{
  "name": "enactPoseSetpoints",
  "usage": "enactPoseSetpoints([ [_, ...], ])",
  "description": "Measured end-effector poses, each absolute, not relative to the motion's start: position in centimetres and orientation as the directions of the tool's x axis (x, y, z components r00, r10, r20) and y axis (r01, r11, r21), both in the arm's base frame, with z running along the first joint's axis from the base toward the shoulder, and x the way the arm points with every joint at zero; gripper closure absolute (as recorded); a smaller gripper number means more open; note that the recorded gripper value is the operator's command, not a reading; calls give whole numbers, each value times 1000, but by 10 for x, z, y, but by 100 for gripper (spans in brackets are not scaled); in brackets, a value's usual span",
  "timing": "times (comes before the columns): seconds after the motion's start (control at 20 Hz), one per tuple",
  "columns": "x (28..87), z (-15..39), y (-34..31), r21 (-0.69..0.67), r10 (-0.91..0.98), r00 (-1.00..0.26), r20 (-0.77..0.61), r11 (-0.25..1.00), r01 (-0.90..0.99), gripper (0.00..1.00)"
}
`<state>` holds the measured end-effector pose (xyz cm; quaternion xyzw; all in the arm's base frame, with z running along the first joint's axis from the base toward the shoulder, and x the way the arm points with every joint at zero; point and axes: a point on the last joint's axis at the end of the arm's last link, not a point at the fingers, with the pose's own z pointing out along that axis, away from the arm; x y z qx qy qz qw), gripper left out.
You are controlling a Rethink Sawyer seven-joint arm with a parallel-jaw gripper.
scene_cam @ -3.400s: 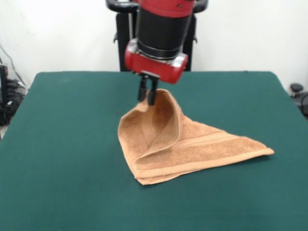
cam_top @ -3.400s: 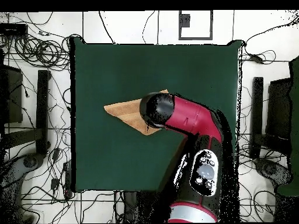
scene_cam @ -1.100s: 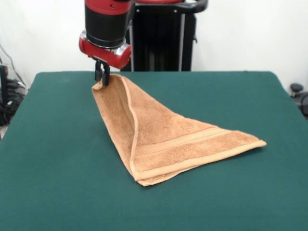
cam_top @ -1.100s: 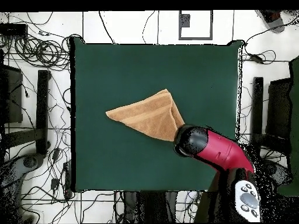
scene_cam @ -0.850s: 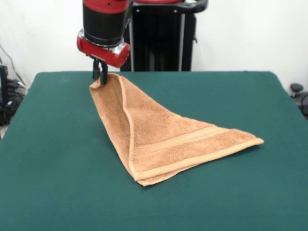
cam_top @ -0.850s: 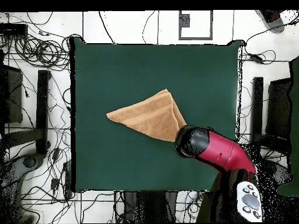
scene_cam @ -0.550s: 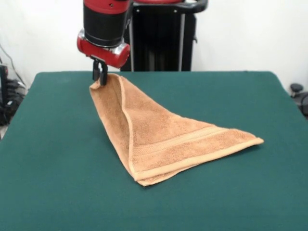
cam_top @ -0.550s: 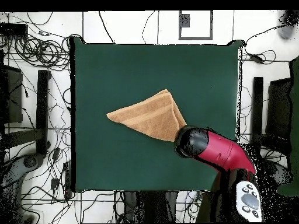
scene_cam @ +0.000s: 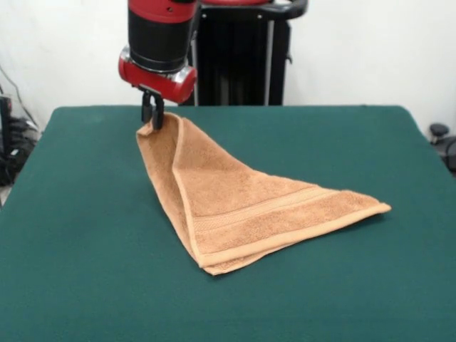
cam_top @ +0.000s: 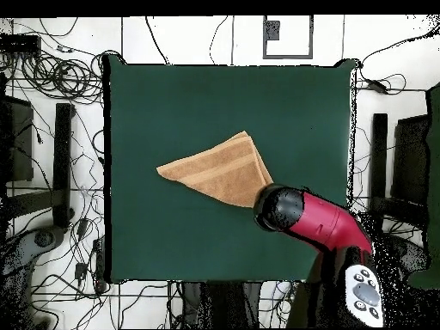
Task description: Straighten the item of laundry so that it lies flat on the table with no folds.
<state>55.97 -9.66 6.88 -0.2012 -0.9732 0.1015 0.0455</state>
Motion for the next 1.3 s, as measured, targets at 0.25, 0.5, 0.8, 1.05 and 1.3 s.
enactPoseSetpoints([
  [0.25,562,68,-95,-211,395,-918,34,901,380,100],
  [0.5,563,67,-96,-209,395,-918,24,900,382,100],
  [0.8,564,66,-98,-208,394,-919,12,900,383,0],
  [1.05,563,65,-100,-215,376,-927,1,905,367,0],
  [1.3,563,64,-100,-218,369,-929,-2,907,361,0],
])
